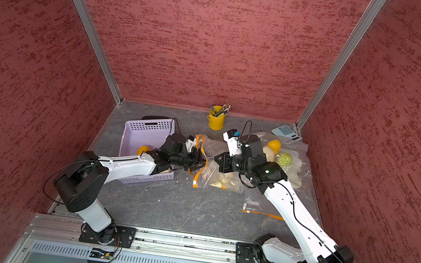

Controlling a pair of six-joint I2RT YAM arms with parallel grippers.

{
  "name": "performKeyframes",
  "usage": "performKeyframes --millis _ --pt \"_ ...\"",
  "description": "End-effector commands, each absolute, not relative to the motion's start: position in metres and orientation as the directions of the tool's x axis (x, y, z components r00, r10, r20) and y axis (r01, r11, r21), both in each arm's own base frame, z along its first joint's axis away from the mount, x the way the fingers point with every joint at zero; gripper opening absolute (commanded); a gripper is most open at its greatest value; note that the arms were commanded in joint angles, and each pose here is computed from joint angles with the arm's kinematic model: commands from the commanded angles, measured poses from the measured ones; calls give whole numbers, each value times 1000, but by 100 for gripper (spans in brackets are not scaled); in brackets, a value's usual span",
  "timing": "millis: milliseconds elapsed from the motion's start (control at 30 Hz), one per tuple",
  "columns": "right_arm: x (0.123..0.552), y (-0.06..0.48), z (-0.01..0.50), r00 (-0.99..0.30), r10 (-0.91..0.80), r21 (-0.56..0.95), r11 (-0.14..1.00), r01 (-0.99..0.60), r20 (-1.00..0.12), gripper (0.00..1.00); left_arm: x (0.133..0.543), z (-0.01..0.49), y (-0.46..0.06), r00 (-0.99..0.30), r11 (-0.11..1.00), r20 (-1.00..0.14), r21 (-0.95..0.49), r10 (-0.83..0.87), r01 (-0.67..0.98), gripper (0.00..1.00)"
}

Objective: Open the zip-top bag and take out the pear
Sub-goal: Pick up the pear from the zipper food storage bag.

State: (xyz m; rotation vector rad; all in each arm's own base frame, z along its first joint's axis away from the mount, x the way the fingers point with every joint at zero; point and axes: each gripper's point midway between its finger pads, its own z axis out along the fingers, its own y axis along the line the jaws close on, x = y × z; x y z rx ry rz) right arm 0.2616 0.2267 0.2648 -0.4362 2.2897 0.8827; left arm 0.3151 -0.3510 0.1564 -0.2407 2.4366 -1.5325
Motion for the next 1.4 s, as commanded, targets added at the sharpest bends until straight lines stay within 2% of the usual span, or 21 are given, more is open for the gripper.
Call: performKeyframes --millis 0,333,433,533,700,900,1000,1133,1367 --pt "252 228 259 -762 -84 497 711 -498 -642 0 326 179 -360 -950 403 -169 -914 -262 51 65" --pt "260 227 225 -788 -93 483 745 -461 -609 0 294 185 -357 -979 404 -128 -913 -162 53 65" --pt "263 231 227 -784 -78 500 731 -464 -615 0 287 157 -372 -988 451 -91 -892 -125 25 61" --pt "261 235 230 -784 -72 520 711 -474 -616 0 294 141 -378 -984 436 -78 -900 -159 1 57" --pt "257 232 247 -766 -54 518 706 -483 -641 0 293 123 -393 -986 473 -78 -881 -151 -3 56" --pt "254 237 258 -762 -40 548 671 -500 -647 0 286 124 -423 -994 423 -67 -906 -89 23 57" --pt "257 237 250 -771 -42 546 681 -488 -636 0 280 117 -428 -997 421 -50 -907 -62 19 61" --pt "263 244 248 -773 -40 559 666 -493 -634 0 275 109 -435 -999 405 -38 -914 -32 22 73" --pt "284 251 250 -799 -48 548 703 -454 -599 0 261 88 -441 -1000 403 -1 -915 4 3 83"
